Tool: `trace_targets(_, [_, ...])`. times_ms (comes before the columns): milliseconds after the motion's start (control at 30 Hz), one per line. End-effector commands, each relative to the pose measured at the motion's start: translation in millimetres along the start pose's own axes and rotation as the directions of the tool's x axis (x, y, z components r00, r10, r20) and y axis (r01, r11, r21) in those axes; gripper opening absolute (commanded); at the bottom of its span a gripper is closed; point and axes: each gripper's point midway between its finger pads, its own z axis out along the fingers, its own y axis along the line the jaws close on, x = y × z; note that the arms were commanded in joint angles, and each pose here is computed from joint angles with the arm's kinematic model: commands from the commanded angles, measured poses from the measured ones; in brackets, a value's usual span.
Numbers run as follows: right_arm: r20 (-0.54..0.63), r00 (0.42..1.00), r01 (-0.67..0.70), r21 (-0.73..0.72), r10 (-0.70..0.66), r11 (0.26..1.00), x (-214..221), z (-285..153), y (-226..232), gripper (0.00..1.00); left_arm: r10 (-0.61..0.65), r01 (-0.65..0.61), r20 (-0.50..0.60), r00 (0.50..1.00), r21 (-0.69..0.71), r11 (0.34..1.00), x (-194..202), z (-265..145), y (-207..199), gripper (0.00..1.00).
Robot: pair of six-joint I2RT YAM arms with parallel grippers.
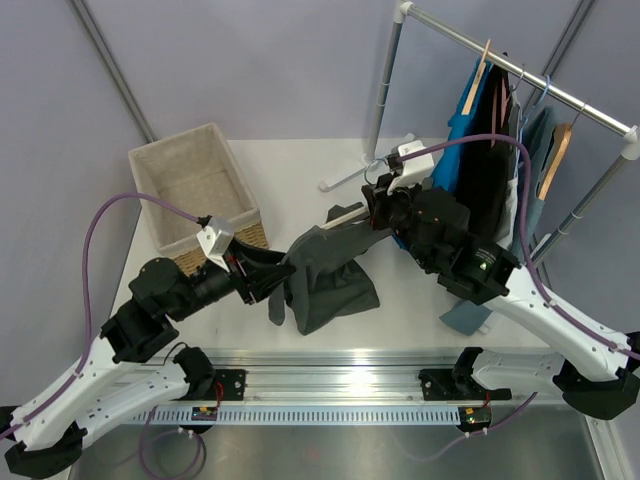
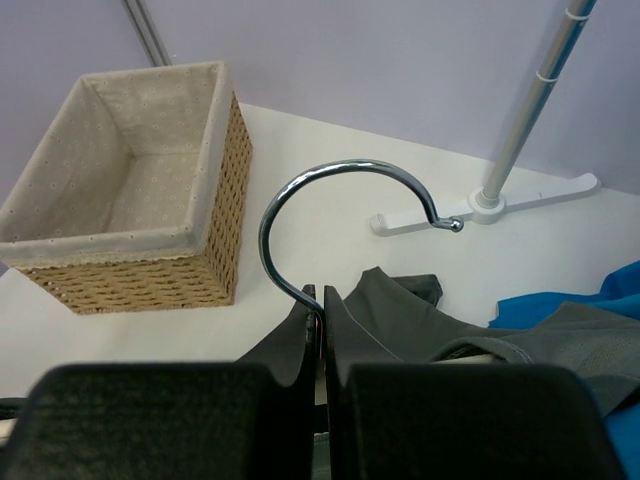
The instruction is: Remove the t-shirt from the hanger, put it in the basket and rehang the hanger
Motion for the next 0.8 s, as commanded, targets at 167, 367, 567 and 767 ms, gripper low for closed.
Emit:
trace_targets(167, [0.122,0.990,-0.080,0.012,0.078,0.997,-61.3,-23.7,-12.4,0.00,-0.016,0.016,-0.002,1.000,0.074,0.997,0.0,4.6,-13.2,0.00])
trace_targets(367, [0.104,0.989,-0.115,0.065,0.108,0.991,-66.8,-20.2,-38.8,0.00,-0.057,0.061,0.040,0.998,-0.099,0.993,-7.3,-6.2,13.4,0.00])
trace_targets(567, [0.102,0.986,-0.139,0.096,0.129,0.986,-69.4,-24.7,-60.4,0.00,-0.054,0.079,0.079,0.995,-0.360,0.930,-5.2,-33.0,58.5,0.00])
trace_targets(767, [0.128,0.980,-0.162,0.073,0.152,0.984,-82.1,-34.7,-59.5,0.00,-0.066,0.085,0.060,0.996,-0.432,0.898,2.4,-39.8,71.1,0.00])
